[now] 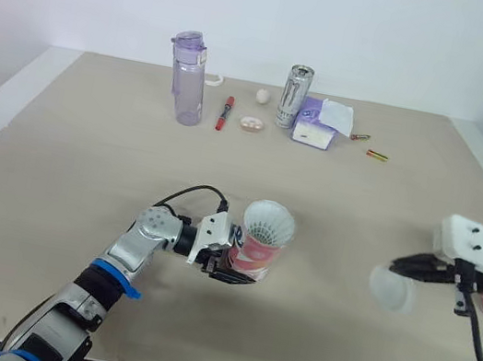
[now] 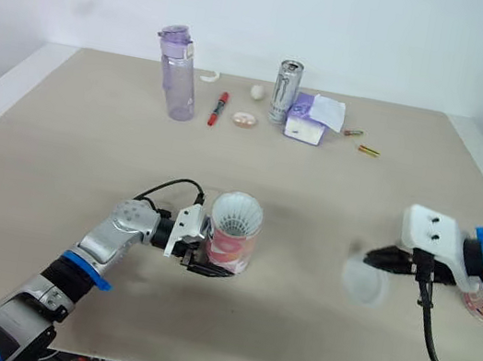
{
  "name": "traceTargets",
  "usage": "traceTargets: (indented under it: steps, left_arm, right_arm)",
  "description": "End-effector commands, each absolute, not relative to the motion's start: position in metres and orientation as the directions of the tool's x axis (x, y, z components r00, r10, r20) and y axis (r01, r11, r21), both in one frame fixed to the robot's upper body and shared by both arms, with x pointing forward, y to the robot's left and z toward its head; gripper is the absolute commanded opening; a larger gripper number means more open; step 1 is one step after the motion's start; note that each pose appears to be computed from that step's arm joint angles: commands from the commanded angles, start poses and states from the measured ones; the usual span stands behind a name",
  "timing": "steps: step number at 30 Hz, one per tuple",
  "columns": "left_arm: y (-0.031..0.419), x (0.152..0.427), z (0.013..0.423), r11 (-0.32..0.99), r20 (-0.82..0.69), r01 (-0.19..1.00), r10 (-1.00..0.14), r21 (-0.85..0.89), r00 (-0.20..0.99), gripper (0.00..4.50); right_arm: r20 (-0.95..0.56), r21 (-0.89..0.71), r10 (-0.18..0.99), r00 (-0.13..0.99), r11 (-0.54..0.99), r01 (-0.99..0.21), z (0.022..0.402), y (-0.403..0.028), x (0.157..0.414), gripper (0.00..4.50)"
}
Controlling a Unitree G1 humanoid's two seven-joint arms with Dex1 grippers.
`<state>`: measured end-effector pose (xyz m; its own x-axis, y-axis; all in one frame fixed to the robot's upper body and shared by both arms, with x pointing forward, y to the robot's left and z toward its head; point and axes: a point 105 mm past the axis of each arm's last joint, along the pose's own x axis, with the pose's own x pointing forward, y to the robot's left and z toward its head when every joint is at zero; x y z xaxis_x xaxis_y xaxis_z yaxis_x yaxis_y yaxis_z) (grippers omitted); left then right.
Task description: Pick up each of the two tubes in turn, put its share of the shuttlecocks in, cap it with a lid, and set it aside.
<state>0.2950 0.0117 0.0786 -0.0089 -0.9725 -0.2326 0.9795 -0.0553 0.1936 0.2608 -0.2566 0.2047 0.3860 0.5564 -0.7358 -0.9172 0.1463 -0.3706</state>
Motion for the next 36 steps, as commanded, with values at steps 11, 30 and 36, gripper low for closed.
traceTargets:
  steps: [11,30,36]
  left_arm:
    - [0.015,0.296,0.055,-0.065,-0.323,0.988,-0.946,0.143,-0.016,3.16]
    - [0.025,0.297,0.052,-0.034,-0.337,0.988,-0.942,0.148,0.018,3.16]
    - [0.025,0.298,0.052,-0.031,-0.339,0.989,-0.94,0.147,0.021,3.16]
  right_arm:
    - [-0.613,-0.549,0.771,0.172,-0.259,-0.795,0.296,-0.108,0.272,0.12]
    - [-0.698,-0.521,0.711,0.085,-0.423,-0.741,0.267,-0.076,0.283,0.12]
    - [-0.721,-0.518,0.686,0.092,-0.446,-0.73,0.264,-0.08,0.282,0.12]
